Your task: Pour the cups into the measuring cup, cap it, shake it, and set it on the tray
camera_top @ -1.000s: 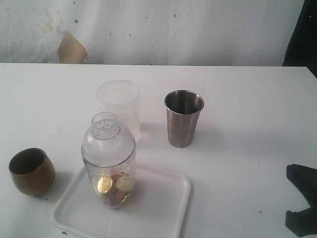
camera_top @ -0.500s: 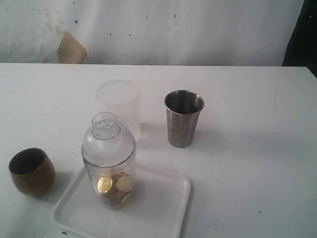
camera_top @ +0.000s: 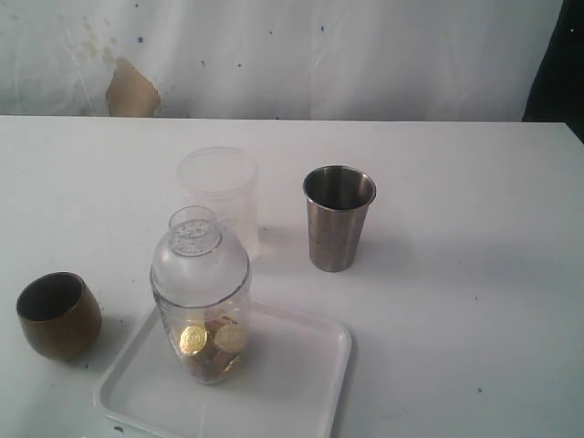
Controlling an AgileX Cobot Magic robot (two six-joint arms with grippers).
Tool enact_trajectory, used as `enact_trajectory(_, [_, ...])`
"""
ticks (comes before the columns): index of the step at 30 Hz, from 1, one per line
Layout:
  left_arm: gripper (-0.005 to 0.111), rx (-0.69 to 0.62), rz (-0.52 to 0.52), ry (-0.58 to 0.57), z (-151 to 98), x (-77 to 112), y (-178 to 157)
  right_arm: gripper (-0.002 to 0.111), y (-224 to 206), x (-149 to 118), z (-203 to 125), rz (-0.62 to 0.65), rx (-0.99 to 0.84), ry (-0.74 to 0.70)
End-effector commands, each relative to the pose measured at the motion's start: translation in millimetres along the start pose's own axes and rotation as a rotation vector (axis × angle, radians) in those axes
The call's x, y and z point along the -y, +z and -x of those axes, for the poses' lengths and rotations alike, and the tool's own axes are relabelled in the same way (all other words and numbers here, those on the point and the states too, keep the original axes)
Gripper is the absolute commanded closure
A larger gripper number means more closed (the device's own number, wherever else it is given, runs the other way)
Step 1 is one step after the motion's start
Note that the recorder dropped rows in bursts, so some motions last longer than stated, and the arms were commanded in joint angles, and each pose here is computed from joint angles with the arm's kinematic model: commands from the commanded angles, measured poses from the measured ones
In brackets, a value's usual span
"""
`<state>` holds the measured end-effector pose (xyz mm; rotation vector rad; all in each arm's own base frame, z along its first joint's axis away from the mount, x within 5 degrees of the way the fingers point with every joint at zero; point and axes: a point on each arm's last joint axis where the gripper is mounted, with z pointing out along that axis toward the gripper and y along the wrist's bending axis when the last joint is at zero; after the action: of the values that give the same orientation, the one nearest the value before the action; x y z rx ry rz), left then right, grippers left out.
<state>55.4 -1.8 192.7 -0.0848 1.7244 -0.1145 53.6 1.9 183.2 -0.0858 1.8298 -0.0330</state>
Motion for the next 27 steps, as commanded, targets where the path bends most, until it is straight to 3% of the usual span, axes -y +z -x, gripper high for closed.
enact_trajectory(1, [0.107,0.009,-0.004,-0.017,-0.6,0.2,0.1,0.108,0.1,-0.1,-1.6,-0.002,-0.003,-0.004])
enact_trajectory(27, [0.107,0.004,-0.044,-0.011,-0.9,2.4,0.1,0.108,0.1,0.1,-1.4,-0.004,0.0,-0.008])
